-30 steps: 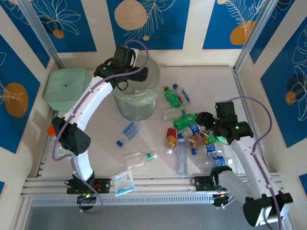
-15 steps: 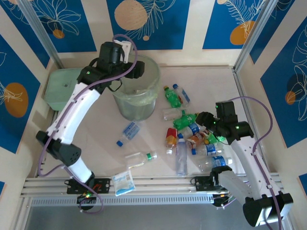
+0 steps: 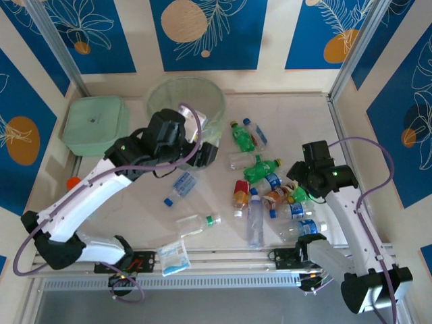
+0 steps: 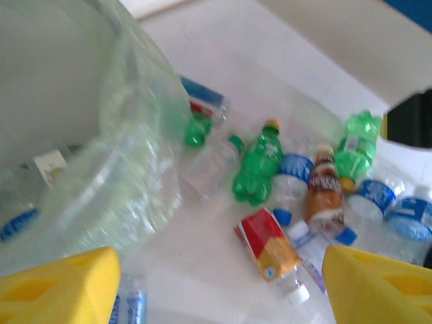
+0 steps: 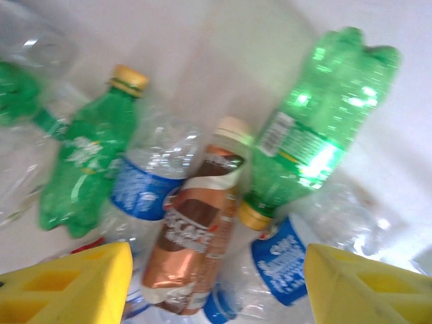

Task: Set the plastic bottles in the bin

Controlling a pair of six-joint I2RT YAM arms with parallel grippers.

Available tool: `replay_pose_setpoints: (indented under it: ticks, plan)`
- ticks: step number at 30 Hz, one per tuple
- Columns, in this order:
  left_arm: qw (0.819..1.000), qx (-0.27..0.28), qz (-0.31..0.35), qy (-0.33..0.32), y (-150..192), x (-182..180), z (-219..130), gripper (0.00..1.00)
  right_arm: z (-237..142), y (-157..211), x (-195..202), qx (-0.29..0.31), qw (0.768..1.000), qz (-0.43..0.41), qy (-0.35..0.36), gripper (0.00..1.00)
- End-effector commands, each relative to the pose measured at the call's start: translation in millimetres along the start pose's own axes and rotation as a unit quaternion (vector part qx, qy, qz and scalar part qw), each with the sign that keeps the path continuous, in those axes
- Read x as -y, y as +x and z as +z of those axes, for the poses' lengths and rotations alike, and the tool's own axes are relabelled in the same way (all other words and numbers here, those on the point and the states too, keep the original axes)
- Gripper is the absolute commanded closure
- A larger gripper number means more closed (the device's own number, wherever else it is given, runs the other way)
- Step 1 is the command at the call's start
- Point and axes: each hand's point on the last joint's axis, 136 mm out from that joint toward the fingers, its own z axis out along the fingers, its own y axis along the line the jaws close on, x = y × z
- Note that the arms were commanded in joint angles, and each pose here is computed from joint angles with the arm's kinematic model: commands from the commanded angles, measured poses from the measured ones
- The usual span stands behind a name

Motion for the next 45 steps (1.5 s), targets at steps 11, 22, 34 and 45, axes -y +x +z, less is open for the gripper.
replay_pose_setpoints:
  ticks: [11, 22, 34, 45]
  plan:
    - [0.997, -0.052, -0.055, 0.031, 85, 2, 7, 0.24, 31, 5, 50, -0.044, 0.990, 0.130, 0.042, 0.30]
    - [0.992, -0.093, -0.080, 0.029, 123, -1, 25, 0.27, 74, -5, 51, -0.079, 0.983, 0.163, 0.012, 0.30]
    - [0.988, -0.110, -0.102, 0.018, 145, -7, 37, 0.28, 117, -13, 42, -0.097, 0.982, 0.159, 0.002, 0.32]
    - [0.988, -0.110, -0.104, 0.009, 146, -10, 39, 0.29, 142, -13, 44, -0.119, 0.979, 0.163, 0.020, 0.37]
